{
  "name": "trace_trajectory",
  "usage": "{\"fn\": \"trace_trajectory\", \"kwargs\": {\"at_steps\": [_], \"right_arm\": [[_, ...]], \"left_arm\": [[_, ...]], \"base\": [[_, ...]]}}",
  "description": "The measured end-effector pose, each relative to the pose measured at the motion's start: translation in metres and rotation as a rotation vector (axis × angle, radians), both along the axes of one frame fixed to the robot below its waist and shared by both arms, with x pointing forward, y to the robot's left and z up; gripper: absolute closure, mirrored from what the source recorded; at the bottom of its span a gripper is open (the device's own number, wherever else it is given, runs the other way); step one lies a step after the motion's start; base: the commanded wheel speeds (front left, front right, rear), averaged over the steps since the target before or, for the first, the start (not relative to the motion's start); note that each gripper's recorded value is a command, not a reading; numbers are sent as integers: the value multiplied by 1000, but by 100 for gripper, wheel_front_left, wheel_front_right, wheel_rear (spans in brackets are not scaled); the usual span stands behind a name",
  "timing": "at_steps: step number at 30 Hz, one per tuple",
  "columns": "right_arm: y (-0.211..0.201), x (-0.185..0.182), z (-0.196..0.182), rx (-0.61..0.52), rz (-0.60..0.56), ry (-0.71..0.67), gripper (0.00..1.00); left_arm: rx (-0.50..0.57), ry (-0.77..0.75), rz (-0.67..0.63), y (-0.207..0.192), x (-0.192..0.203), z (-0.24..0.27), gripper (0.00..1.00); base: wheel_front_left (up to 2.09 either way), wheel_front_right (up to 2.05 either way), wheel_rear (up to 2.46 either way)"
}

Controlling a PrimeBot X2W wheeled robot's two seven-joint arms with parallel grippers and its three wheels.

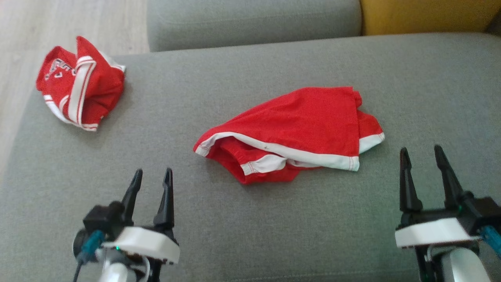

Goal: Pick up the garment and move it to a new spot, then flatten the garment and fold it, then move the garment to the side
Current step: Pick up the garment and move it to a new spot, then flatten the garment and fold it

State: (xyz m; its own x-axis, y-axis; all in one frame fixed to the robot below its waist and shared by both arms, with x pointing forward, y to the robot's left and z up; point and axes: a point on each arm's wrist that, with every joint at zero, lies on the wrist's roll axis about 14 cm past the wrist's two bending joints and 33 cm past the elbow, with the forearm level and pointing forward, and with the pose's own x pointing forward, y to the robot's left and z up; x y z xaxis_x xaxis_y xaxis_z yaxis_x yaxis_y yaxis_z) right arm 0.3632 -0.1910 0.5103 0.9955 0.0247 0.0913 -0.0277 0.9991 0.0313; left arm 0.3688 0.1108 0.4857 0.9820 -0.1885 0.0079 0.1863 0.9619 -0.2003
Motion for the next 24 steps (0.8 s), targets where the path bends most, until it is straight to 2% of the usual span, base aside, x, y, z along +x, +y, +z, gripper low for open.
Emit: {"fn": "trace_trajectory", "kwargs": {"at_steps": [7,24], "right_arm": [[5,-8,-3,2,14,8,0],[11,-7,-6,9,33,18,0]], "left_arm": [[-13,13,51,11,-18,-3,0],[7,9,67,16,-21,-3,0]], "base": [[0,0,0],[0,0,0]]}}
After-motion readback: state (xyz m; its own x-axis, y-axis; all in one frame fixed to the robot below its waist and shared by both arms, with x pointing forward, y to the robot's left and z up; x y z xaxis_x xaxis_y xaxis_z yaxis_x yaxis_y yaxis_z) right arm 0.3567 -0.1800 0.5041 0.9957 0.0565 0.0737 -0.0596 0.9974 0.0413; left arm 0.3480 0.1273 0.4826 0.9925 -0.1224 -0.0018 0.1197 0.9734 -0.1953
